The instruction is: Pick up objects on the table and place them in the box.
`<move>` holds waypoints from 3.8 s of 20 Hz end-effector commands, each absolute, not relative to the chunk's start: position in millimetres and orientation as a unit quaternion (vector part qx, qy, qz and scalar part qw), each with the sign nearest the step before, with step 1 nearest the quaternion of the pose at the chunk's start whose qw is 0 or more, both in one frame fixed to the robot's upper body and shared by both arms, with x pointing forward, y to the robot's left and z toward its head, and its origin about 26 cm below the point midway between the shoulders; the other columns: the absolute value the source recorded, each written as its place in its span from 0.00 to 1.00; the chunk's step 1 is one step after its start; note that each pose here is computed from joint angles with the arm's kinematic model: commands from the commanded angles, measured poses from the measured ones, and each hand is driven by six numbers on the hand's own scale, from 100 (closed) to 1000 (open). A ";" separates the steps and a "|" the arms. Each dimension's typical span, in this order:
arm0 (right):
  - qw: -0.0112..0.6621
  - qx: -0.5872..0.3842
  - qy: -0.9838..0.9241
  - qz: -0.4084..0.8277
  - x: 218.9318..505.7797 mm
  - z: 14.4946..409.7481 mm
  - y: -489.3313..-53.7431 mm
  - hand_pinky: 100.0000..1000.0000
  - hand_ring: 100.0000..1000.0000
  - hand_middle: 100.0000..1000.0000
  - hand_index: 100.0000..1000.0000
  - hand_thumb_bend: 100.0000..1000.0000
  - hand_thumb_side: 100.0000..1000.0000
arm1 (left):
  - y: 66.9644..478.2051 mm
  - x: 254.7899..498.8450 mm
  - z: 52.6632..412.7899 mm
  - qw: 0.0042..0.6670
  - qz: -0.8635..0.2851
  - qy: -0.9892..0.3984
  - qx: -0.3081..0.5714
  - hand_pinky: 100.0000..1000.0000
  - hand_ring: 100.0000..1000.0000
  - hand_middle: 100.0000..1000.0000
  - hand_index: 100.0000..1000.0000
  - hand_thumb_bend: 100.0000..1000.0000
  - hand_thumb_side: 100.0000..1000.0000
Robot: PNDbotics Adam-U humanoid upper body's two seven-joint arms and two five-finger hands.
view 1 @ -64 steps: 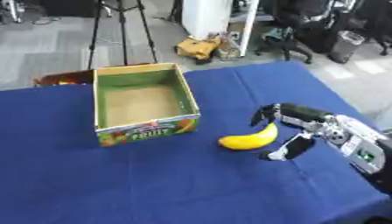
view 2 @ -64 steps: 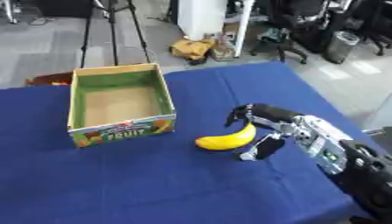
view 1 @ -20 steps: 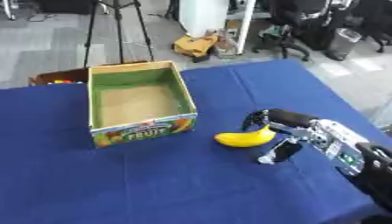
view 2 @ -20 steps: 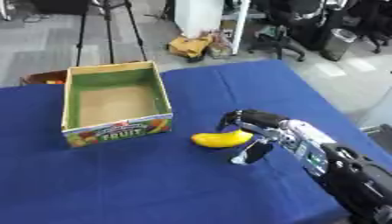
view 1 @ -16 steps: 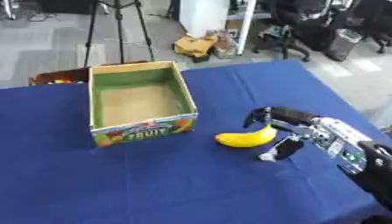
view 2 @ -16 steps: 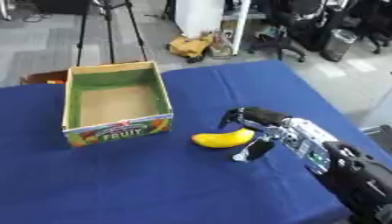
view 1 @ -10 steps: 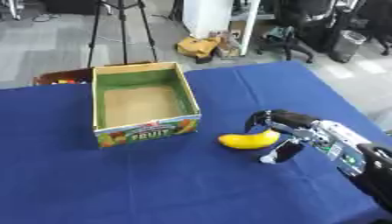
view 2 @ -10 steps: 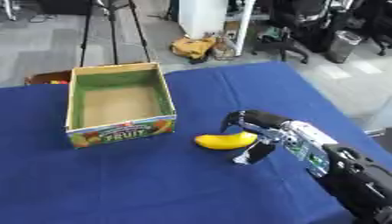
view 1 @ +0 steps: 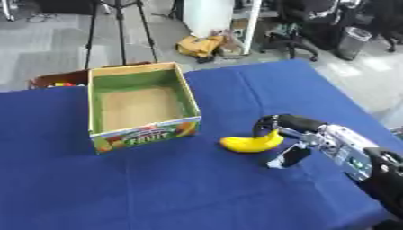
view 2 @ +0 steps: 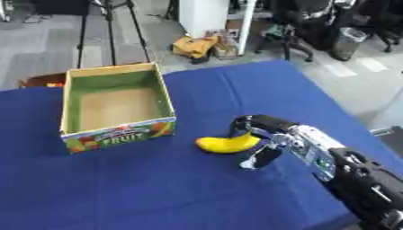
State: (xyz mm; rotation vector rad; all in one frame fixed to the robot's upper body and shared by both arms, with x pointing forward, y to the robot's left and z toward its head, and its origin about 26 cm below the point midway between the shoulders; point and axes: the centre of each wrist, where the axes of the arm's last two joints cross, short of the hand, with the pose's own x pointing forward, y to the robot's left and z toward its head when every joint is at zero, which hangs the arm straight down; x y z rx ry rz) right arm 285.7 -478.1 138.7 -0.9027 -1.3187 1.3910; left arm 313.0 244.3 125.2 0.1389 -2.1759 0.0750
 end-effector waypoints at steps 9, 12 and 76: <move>0.479 -0.389 -0.526 0.585 284.6 150.6 -486.9 0.71 0.81 0.77 0.74 0.36 0.29 | 244.3 312.9 135.3 0.447 0.023 -0.893 0.054 0.41 0.58 0.46 0.34 0.83 0.47; 0.480 -0.388 -0.525 0.586 284.3 149.4 -487.2 0.71 0.81 0.77 0.73 0.34 0.29 | 244.2 313.0 135.4 0.447 0.023 -0.893 0.053 0.41 0.58 0.46 0.34 0.83 0.47; 0.368 -0.482 -0.587 0.537 287.5 239.9 -486.7 0.75 0.83 0.79 0.64 0.00 0.26 | 245.6 314.0 136.6 0.434 -0.006 -0.899 0.063 0.43 0.58 0.46 0.35 0.82 0.48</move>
